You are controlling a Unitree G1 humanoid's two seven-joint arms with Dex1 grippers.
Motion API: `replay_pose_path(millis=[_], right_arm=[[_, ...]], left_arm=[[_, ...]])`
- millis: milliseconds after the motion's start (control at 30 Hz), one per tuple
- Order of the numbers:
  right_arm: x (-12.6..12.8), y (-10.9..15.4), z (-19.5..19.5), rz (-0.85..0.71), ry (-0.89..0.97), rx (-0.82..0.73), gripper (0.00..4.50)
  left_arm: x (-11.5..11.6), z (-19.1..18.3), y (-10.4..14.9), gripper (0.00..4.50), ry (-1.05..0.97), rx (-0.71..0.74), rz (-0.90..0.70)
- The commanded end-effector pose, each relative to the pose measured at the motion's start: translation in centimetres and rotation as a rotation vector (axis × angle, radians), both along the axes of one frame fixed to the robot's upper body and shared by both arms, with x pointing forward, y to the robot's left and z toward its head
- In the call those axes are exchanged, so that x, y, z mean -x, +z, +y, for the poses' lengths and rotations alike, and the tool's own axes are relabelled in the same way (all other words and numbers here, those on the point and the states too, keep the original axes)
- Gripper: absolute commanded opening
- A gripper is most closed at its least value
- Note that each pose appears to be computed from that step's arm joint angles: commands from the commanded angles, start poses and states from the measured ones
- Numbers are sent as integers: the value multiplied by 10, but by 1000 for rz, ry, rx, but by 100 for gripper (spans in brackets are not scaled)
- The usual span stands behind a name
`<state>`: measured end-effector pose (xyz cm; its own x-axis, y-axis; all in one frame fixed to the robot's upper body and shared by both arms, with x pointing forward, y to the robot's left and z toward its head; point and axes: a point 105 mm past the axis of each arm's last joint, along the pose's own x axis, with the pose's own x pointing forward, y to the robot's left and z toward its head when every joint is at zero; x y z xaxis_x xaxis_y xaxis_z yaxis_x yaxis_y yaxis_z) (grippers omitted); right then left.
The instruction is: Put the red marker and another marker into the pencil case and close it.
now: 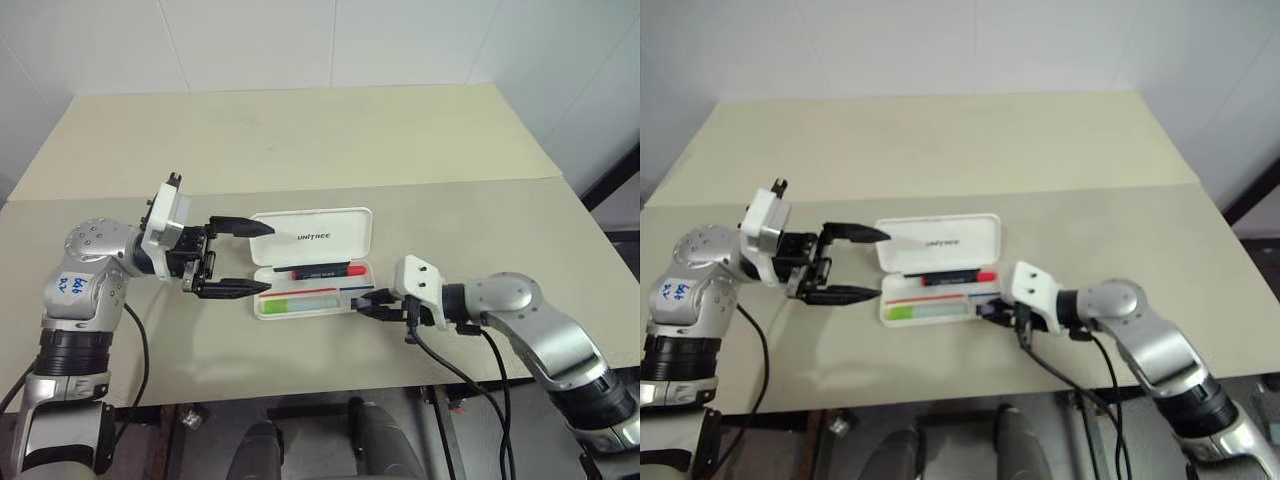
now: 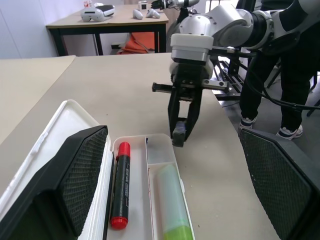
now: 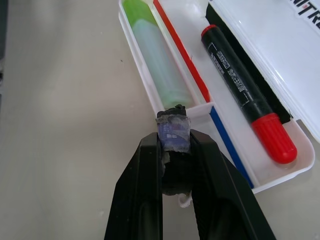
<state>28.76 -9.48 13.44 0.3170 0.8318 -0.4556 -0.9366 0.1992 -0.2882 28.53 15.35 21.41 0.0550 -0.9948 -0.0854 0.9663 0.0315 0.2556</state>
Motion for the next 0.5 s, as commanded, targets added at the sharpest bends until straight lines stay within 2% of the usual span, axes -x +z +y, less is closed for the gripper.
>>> replay_pose_path(millis=[33,300,500], right_arm=[[-6,8,4,-42,45,8,40],[-13,10,2,-57,86,40,40],[-23,14,7,-82,55,34,241]], left_arm=[[6,0,9,450,-4,4,-48],[9,1,7,450,13,6,-47],[7,1,7,450,30,7,-50]])
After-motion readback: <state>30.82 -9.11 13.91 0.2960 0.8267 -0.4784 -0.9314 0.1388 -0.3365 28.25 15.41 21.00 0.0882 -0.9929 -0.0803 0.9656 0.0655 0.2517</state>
